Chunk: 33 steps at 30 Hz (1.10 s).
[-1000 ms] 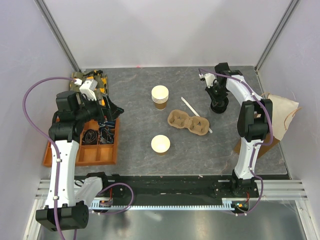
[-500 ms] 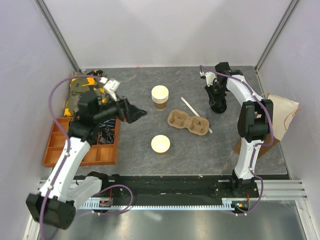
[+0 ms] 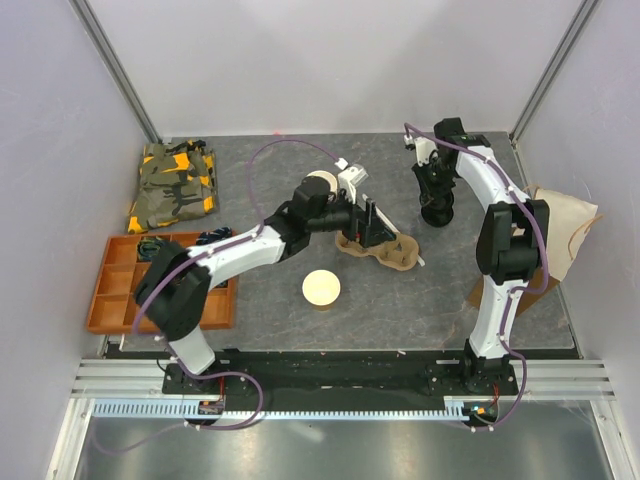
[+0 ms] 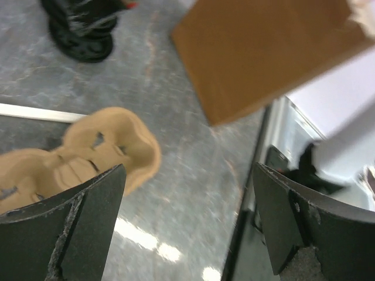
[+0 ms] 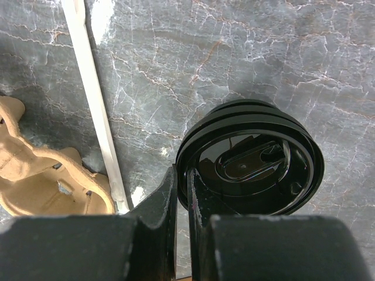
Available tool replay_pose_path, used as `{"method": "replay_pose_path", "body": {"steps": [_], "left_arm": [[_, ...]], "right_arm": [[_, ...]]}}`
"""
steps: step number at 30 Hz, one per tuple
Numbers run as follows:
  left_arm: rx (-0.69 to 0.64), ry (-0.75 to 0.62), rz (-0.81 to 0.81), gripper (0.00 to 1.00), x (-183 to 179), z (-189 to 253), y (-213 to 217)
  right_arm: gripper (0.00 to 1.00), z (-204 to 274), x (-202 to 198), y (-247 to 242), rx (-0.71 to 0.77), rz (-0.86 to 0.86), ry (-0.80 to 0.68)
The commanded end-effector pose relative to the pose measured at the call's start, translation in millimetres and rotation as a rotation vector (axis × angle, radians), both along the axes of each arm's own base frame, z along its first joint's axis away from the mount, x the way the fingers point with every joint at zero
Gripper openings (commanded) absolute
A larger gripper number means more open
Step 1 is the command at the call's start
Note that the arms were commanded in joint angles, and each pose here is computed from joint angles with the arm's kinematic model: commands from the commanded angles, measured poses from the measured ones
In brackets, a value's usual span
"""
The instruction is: Pack the takeout coffee
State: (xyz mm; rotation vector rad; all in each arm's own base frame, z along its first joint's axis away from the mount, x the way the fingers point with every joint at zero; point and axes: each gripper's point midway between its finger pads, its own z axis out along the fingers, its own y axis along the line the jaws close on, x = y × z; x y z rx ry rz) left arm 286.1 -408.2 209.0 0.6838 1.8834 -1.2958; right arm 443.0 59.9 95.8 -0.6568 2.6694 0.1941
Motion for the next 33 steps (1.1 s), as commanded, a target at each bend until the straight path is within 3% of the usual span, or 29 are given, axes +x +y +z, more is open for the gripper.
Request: {"method": "replay_pose_path", "body": {"steps": [1, 5, 11, 16, 18, 22, 28, 30, 32, 33], "left_arm": [[-0.100, -0.079, 0.115, 0.94, 36.4, 35.1, -27.0], [-0.122, -0.097, 0.092, 0.91, 32.7, 45.4, -34.9], [-0.085, -0.144, -0.003, 0.93, -6.6, 53.8, -8.5], [-0.076, -0.260, -0.020, 0.98, -38.3, 106.5, 32.6], [-0.086, -0.322, 0.015, 1.00, -38.3, 130.2, 55.1], [-0.056, -0.316, 0.100, 1.00, -25.6, 138.9, 99.1], [-0.025, -0.274, 0.222, 1.00, -12.2, 129.5, 153.6], [-0.018, -0.274, 0.241, 1.00, -16.0, 126.2, 163.9], [-0.010, -0.273, 0.249, 1.00, -20.1, 123.0, 168.9], [-0.004, -0.270, 0.251, 1.00, -20.7, 120.7, 170.5]], "right_arm": [[0.00, 23.8, 13.1, 1.9, 0.026, -0.034, -0.064], [0.00, 32.6, 35.8, 4.6, 0.042, -0.042, -0.119], [0.00, 37.8, 65.4, 27.4, 0.113, -0.039, -0.148], [0.00, 13.8, 71.0, 46.5, 0.125, -0.018, -0.106], [0.00, 5.6, 70.8, 53.4, 0.122, -0.007, -0.093], [0.00, -12.1, 70.5, 60.5, 0.113, 0.003, -0.064], [0.00, -27.0, 67.5, 66.9, 0.106, 0.012, -0.035], [0.09, -27.0, 66.4, 68.6, 0.103, 0.016, -0.032], [0.35, -27.3, 65.0, 69.2, 0.103, 0.016, -0.027], [0.41, -23.8, 65.1, 69.6, 0.106, 0.014, -0.030]]}}
